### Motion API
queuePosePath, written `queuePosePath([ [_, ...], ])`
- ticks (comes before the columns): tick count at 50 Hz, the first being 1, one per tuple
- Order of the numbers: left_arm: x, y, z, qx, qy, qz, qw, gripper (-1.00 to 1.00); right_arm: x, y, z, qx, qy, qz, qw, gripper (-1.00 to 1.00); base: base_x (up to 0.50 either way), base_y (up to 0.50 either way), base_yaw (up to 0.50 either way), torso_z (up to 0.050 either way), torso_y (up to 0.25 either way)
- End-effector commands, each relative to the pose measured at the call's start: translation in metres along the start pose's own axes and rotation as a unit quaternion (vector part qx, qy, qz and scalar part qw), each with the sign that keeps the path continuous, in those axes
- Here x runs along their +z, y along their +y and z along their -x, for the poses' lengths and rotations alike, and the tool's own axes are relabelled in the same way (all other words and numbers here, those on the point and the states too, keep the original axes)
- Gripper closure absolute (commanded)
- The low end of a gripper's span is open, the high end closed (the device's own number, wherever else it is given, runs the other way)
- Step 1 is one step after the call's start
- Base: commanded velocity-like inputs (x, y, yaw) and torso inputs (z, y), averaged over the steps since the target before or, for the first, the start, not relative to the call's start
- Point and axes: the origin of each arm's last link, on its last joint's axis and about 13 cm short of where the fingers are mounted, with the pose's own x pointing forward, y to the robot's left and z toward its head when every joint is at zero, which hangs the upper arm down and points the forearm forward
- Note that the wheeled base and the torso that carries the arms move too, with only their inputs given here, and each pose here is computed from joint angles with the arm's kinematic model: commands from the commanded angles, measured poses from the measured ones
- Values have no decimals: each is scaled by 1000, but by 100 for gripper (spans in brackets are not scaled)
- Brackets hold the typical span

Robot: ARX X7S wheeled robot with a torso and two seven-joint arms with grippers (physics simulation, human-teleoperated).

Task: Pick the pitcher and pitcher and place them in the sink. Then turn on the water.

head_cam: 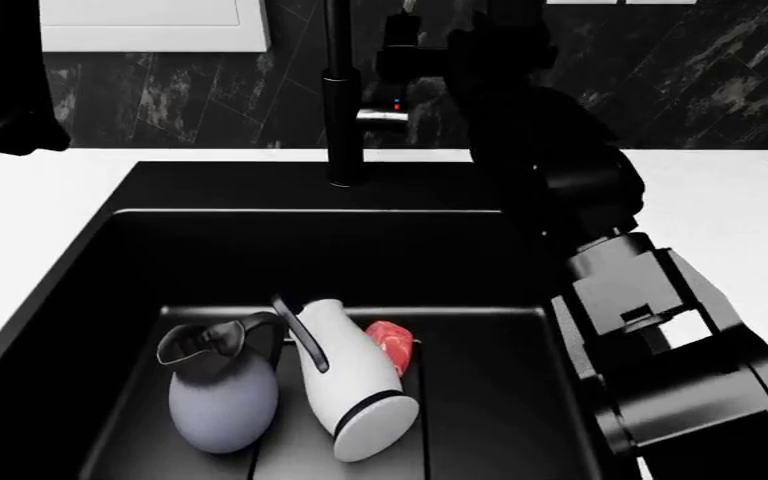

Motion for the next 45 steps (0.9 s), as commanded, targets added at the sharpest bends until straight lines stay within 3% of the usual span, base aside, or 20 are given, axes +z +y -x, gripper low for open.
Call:
queuePosePath([
  [1,-2,0,1,1,-2,-1,1000,-100,-7,-3,-3,-17,8,11,1000,-100,0,0,0,0,0],
  [32,-7,0,3,-1,3,0,1000,-100,-15,6,-8,-11,16,15,1000,-100,0,0,0,0,0],
  [45,-12,0,4,-6,7,-19,1000,-100,-18,5,-8,-17,23,23,999,-100,0,0,0,0,0],
])
